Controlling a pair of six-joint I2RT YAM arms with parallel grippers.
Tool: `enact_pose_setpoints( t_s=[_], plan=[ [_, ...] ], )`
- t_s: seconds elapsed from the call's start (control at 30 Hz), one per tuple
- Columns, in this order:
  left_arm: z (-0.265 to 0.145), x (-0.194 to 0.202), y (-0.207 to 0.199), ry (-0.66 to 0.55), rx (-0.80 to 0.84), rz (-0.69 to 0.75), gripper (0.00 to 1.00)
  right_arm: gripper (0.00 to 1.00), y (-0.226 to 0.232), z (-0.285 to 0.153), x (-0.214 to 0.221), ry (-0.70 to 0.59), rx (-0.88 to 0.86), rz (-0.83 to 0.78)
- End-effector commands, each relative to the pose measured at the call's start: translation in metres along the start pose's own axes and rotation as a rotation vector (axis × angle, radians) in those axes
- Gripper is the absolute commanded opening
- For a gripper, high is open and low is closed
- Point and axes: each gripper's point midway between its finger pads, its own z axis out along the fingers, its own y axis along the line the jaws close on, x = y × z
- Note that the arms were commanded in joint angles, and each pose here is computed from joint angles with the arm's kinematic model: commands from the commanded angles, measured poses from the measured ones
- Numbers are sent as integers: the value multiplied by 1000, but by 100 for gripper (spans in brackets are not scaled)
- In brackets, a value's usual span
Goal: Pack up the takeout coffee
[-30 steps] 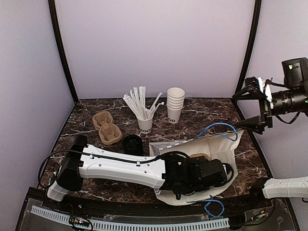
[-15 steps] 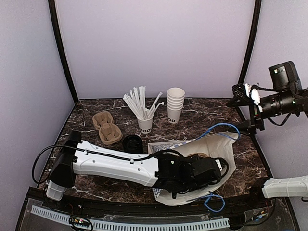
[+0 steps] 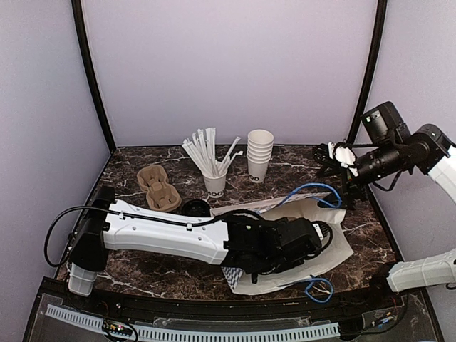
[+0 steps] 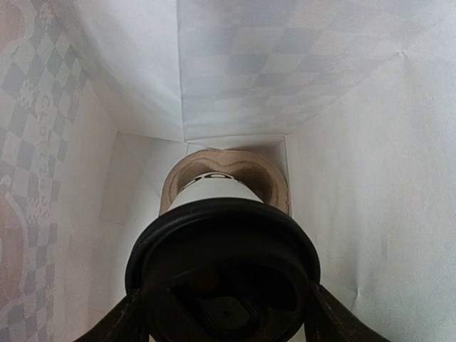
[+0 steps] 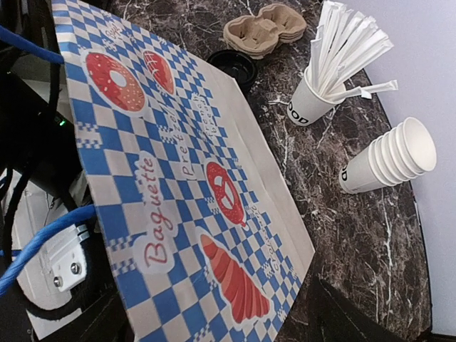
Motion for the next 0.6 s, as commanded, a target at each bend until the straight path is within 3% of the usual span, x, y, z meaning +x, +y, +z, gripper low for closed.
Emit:
enact_pose_setpoints(
  t_s=[0.0, 0.1, 0.33, 0.43, 0.57],
  plan=[
    [-30, -26, 25, -86, 44, -77, 6, 77, -9, 5, -19, -51, 25, -35],
    [-36, -31, 24, -112, 103, -83, 7, 64, -13, 8, -21, -45, 36, -39],
    [-55, -42, 36, -179, 111, -103, 7, 13, -15, 10, -15, -14, 45, -25],
    [-60, -45, 40, -195, 104, -109, 8, 2, -14, 7, -15, -20, 54, -24],
    [-61, -47, 33, -174, 165, -99, 9, 0, -19, 4, -13, -7, 85, -14]
  ],
)
